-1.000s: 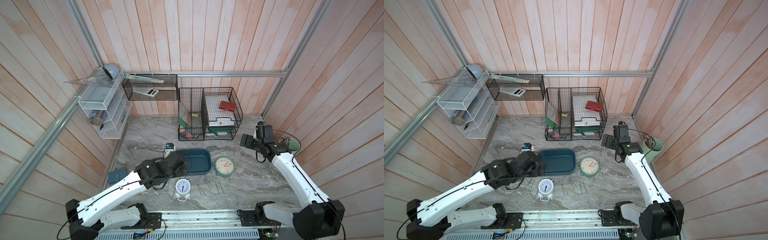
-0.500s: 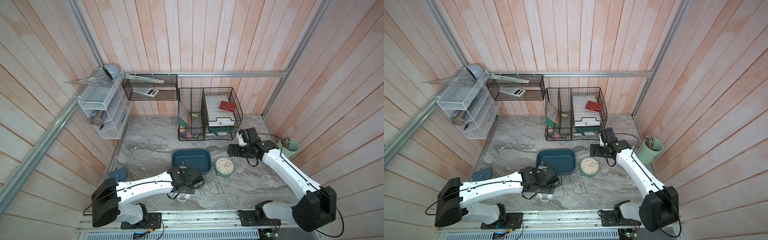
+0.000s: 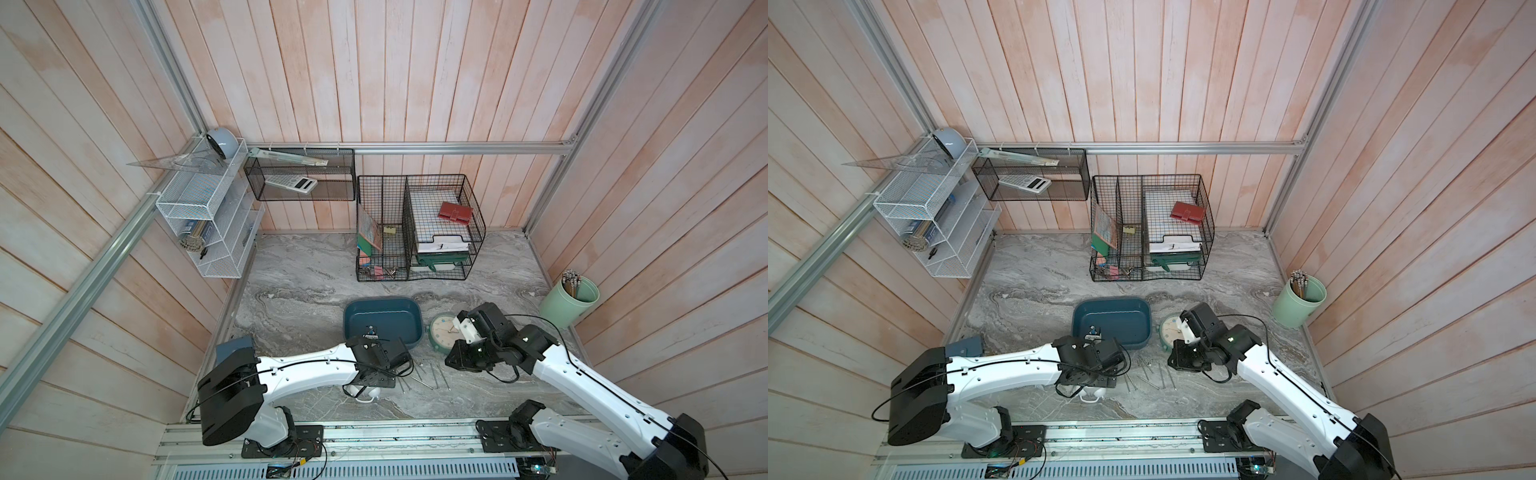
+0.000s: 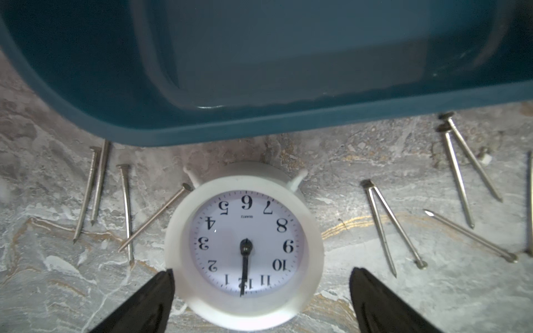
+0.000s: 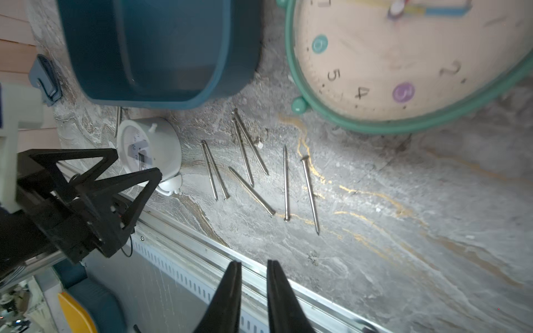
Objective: Put the nails on the desktop into the storage box
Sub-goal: Move the distractor to the center of the board.
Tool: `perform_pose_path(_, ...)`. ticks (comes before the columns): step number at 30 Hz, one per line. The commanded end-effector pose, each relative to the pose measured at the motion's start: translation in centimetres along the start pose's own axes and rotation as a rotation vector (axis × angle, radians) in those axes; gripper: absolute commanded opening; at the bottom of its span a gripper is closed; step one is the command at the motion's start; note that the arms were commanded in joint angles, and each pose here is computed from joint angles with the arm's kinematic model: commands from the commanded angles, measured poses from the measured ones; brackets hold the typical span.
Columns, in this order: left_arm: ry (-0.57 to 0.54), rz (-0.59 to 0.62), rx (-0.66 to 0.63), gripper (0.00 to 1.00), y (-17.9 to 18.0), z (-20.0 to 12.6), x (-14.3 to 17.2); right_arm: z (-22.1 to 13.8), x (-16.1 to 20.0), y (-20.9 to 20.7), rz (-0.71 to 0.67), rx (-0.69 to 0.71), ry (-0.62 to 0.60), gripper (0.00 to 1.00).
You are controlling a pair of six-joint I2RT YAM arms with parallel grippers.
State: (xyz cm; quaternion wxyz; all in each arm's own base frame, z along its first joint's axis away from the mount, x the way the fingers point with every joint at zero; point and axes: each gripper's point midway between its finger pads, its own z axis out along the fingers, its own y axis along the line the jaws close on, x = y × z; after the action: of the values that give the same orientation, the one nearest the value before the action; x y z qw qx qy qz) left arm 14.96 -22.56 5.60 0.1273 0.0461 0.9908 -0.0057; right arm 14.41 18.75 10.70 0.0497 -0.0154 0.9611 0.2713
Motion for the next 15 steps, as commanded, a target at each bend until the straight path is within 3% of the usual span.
perform_pose_path(1,0.017,0.01,-0.004,1.0,0.1,0.8,0.3,1.8,-0.9,2.5,0.063,-0.116,0.013,0.22)
perform_pose_path(6,0.029,0.01,-0.008,1.0,0.4,1.3,0.5,4.2,-2.9,2.0,0.062,-0.052,0.044,0.24)
perform_pose_path(11,0.046,0.022,-0.022,1.0,0.7,1.7,0.8,6.4,-4.0,0.4,0.076,0.002,0.153,0.23)
perform_pose_path(15,0.053,0.026,-0.028,1.0,1.0,1.5,1.0,7.2,-5.6,-1.3,0.109,0.049,0.125,0.22)
